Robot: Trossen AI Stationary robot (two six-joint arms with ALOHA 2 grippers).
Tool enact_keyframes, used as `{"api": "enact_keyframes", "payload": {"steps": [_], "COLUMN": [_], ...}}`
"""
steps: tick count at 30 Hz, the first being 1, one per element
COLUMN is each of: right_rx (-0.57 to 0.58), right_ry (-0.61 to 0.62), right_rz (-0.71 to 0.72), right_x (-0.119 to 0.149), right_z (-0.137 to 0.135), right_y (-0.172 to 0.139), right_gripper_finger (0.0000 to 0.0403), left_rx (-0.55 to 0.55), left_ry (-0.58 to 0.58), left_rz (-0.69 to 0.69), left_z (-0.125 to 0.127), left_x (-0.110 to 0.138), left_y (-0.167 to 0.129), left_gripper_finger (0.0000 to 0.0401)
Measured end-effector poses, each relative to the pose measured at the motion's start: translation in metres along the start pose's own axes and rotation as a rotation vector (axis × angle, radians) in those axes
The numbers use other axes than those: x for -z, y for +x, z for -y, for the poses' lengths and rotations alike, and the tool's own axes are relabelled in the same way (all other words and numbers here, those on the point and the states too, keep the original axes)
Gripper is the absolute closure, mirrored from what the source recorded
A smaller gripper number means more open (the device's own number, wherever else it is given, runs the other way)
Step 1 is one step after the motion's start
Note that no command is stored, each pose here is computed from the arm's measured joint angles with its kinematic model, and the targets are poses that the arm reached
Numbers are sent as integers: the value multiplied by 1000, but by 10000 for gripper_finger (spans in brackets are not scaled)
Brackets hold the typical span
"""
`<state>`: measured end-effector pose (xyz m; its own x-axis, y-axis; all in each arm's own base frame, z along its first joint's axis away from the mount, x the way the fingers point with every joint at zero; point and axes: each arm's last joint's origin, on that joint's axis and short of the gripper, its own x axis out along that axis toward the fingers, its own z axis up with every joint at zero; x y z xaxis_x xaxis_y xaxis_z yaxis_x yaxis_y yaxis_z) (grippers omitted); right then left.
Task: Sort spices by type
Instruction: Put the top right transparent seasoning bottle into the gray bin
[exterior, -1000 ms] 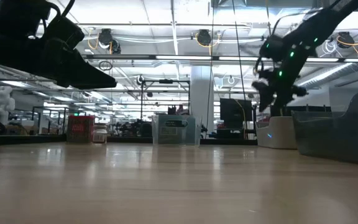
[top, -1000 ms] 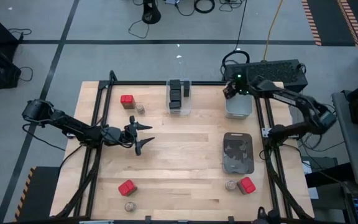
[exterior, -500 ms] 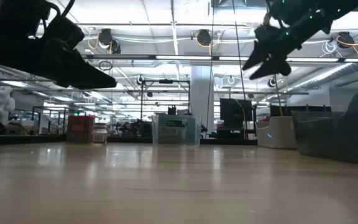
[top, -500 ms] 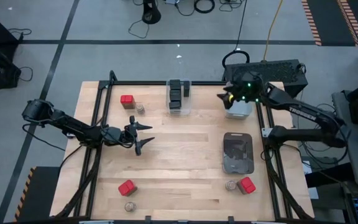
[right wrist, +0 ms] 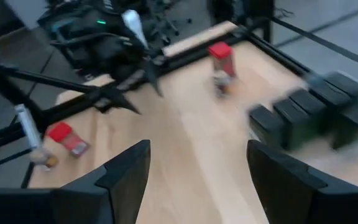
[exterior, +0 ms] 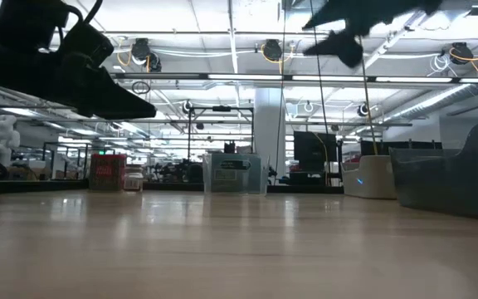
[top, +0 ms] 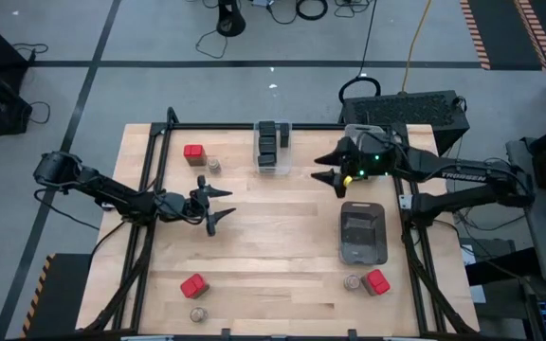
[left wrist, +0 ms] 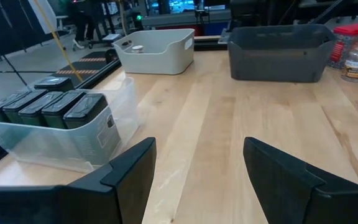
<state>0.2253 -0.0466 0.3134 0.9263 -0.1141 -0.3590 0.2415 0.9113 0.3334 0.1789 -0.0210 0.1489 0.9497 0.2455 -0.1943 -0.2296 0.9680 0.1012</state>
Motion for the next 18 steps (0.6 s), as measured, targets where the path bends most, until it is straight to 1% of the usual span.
{"api": "enact_keyframes", "payload": {"steps": [4, 8, 11, 13, 18], "right_rx": [-46, -52, -53, -67, -76], "right_ry": [-70, -122, -150, -148, -110], "right_rz": [-4, -107, -203, -256, -421], "right_x": [-20, -30, -30, -28, -11], "right_z": [-31, -59, -78, -90, -114], "right_y": [5, 16, 26, 33, 48], "right_gripper_finger": [151, 151, 151, 151, 151], "left_rx": [-13, -12, -11, -9, -6], "left_ry": [-10, -10, -10, -10, -11], "left_rz": [-1, -2, -3, -2, -3], "left_z": [-2, -2, -2, -2, -2], "left_x": [0, 0, 0, 0, 0], "left_y": [1, 1, 1, 1, 1], "left_gripper_finger": [152, 152, 152, 152, 152]}}
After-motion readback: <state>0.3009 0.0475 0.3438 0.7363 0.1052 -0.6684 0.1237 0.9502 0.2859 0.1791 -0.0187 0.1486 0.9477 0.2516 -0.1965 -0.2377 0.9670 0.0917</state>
